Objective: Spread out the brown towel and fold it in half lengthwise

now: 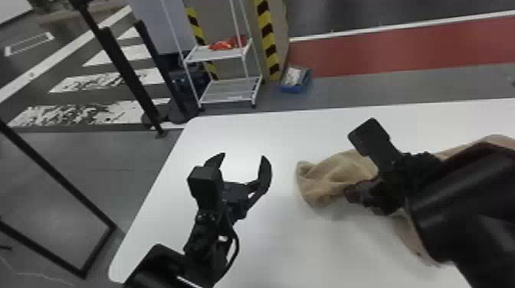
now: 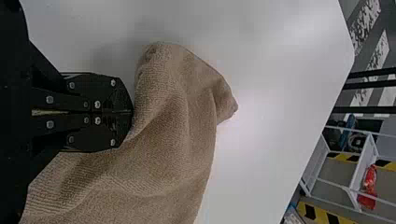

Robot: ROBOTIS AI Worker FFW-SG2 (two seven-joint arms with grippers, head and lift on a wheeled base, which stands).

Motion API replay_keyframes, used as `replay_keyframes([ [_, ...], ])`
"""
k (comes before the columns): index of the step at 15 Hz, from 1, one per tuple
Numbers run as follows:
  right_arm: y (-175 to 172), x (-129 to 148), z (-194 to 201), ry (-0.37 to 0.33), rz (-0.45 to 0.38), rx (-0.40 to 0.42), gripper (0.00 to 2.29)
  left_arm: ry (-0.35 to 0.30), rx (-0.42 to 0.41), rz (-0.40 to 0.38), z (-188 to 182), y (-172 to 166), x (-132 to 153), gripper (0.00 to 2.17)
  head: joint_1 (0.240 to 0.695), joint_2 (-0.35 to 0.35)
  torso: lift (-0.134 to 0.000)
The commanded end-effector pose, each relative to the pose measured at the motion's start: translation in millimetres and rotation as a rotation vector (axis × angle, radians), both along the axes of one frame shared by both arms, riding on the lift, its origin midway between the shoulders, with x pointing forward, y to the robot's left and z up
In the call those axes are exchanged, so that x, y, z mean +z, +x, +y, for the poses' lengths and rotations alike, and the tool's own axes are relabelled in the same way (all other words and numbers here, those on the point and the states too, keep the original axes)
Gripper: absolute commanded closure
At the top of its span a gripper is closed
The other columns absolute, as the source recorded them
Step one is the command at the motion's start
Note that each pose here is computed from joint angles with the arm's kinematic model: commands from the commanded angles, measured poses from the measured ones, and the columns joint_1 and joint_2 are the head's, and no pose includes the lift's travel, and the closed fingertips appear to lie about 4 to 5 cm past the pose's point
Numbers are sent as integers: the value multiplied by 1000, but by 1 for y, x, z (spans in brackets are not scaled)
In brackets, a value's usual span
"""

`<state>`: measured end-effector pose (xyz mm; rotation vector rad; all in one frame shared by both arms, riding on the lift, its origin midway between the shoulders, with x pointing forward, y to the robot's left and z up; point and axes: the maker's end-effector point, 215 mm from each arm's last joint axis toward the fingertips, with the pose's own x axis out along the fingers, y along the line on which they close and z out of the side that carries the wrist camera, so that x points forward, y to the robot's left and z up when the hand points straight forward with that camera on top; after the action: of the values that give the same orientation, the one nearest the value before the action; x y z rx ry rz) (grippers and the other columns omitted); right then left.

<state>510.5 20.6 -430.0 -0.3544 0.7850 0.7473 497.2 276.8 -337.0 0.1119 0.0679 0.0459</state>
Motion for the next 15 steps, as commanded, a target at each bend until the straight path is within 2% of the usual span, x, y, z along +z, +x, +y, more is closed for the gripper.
replay_keyframes([
  [1,13,8,-9,25,-33,-34,1656,1,0,1,0,0,0,83,695,319,-125],
  [4,27,18,-26,65,-71,-87,1656,1,0,2,0,0,-1,83,695,301,-125],
  [8,62,59,-61,213,-121,-212,1656,3,4,5,3,0,-3,83,695,273,-125],
  [9,72,66,-77,234,-131,-263,1656,4,4,4,3,0,-3,83,695,256,-125],
  [11,75,66,-87,237,-125,-285,1649,5,6,6,4,0,-4,83,695,233,-125],
  [12,70,69,-71,264,-124,-229,1369,5,8,9,5,2,-6,83,695,224,-125],
  [13,61,69,-55,283,-111,-180,947,2,4,10,2,3,-7,83,695,219,-125],
  [14,50,65,-42,287,-81,-134,475,0,-1,8,-1,4,-6,83,695,223,-125],
  [15,33,54,-30,259,-26,-98,76,-1,-2,5,-2,5,-5,83,695,244,-125],
])
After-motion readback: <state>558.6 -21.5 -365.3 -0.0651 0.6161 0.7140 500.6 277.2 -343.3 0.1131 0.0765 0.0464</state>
